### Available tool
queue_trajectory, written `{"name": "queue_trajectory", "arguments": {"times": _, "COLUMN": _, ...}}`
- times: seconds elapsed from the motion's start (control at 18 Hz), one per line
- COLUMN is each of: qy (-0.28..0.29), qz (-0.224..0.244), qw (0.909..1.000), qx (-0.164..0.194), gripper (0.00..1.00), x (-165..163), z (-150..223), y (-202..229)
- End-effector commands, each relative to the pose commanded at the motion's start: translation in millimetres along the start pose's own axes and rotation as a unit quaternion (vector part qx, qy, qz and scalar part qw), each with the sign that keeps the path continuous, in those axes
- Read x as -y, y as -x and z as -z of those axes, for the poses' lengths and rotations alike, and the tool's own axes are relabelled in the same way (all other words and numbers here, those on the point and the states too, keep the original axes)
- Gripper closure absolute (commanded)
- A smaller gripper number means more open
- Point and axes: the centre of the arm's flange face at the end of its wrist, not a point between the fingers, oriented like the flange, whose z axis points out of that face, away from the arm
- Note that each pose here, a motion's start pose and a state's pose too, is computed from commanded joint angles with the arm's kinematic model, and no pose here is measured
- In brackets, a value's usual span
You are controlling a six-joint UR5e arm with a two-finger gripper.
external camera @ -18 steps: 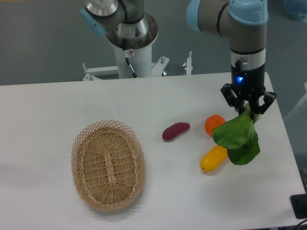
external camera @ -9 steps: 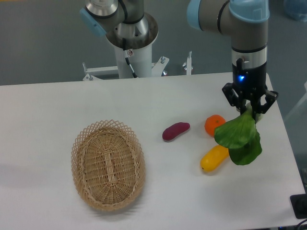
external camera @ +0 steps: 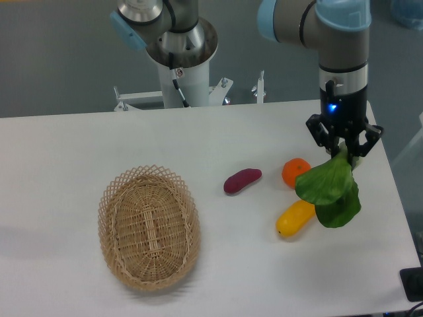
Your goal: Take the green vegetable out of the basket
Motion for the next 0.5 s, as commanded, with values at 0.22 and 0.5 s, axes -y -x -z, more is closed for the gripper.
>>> {"name": "queue_trajectory", "arguments": {"times": 0.22, "qy": 0.0, "qz": 0.001, "qw": 1.0, "qx": 0.0, "gripper": 0.63, "x": -0.9, "z": 0.0, "y": 0.4}}
{"name": "queue_trajectory", "arguments": {"times": 0.5, "qy": 0.0, "qz": 0.002, "qw": 1.0, "qx": 0.001, "gripper": 0.63, "x": -1.5, "z": 0.6, "y": 1.3}}
